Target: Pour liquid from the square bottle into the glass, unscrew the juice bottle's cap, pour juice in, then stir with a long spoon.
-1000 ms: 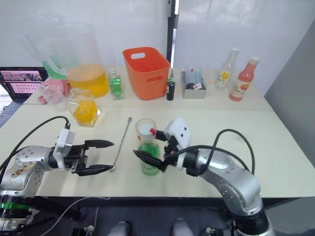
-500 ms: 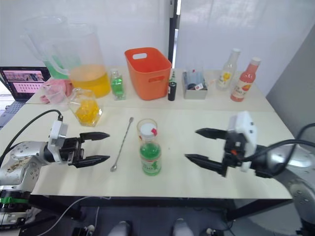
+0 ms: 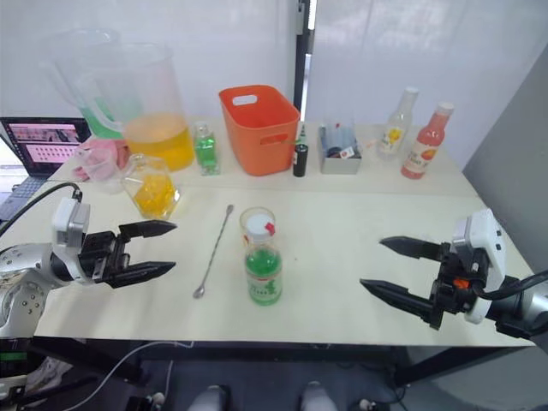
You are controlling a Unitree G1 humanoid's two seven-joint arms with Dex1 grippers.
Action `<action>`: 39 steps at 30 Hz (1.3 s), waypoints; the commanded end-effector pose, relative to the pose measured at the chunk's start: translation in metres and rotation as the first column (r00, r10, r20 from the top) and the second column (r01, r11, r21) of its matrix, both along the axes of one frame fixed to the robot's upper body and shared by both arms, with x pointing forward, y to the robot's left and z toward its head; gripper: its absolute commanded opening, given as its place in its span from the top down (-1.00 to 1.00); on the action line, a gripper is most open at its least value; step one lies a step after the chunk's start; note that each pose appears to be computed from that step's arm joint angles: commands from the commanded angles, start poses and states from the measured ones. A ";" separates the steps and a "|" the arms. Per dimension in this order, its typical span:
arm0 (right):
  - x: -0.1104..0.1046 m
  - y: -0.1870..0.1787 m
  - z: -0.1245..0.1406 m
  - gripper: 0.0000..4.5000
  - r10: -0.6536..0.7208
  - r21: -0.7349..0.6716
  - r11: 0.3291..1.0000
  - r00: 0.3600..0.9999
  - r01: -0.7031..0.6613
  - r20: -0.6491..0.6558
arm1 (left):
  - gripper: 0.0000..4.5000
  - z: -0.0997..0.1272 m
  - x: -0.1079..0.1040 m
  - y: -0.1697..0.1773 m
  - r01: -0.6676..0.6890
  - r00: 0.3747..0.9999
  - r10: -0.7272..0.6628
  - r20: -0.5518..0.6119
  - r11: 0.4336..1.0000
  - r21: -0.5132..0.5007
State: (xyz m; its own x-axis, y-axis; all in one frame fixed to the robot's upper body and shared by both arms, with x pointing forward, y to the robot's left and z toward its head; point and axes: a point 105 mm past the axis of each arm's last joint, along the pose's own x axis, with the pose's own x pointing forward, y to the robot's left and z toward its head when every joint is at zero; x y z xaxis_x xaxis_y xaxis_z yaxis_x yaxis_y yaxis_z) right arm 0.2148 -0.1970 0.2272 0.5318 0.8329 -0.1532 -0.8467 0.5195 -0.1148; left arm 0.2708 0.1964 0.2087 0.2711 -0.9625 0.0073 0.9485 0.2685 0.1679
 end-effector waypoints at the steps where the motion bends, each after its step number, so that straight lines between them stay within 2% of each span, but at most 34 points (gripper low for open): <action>1: -0.002 0.014 0.010 -0.99 0.058 -0.028 0.998 0.996 -0.056 0.061 | -1.00 0.024 -0.008 -0.024 0.071 0.995 -0.068 0.069 0.997 -0.042; 6: 0.002 0.024 0.014 -0.99 0.081 -0.024 0.997 0.994 -0.079 0.078 | -1.00 0.040 -0.010 -0.046 0.075 0.991 -0.068 0.114 0.995 -0.059; 8: 0.003 0.025 0.014 -0.99 0.084 -0.022 0.996 0.993 -0.083 0.077 | -1.00 0.042 -0.009 -0.052 0.067 0.994 -0.062 0.089 0.996 -0.053; 10: 0.003 0.028 0.014 -0.99 0.091 -0.024 0.996 0.993 -0.089 0.074 | -1.00 0.039 -0.010 -0.058 0.047 0.995 -0.047 0.092 0.999 -0.005; 14: 0.007 0.030 0.017 -0.99 0.094 -0.019 0.996 0.992 -0.093 0.082 | -1.00 0.039 -0.009 -0.067 0.031 0.999 -0.031 0.032 1.000 0.003; 18: 0.010 0.031 0.018 -0.99 0.095 -0.017 0.995 0.992 -0.094 0.088 | -1.00 0.025 -0.015 -0.072 0.044 0.999 -0.043 -0.009 0.997 0.056; 25: 0.013 0.035 0.020 -0.99 0.090 -0.004 0.996 0.991 -0.090 0.099 | -1.00 0.028 -0.018 -0.079 0.034 0.999 -0.034 -0.021 0.999 -0.005; 31: 0.015 0.038 0.023 -0.99 0.090 -0.001 0.996 0.990 -0.090 0.112 | -1.00 0.019 -0.012 -0.087 -0.018 1.000 0.018 0.001 1.000 -0.023; 39: 0.015 0.037 0.024 -0.99 0.070 -0.006 0.998 0.989 -0.070 0.129 | -1.00 0.014 -0.010 -0.110 -0.006 1.000 0.006 0.010 0.999 -0.050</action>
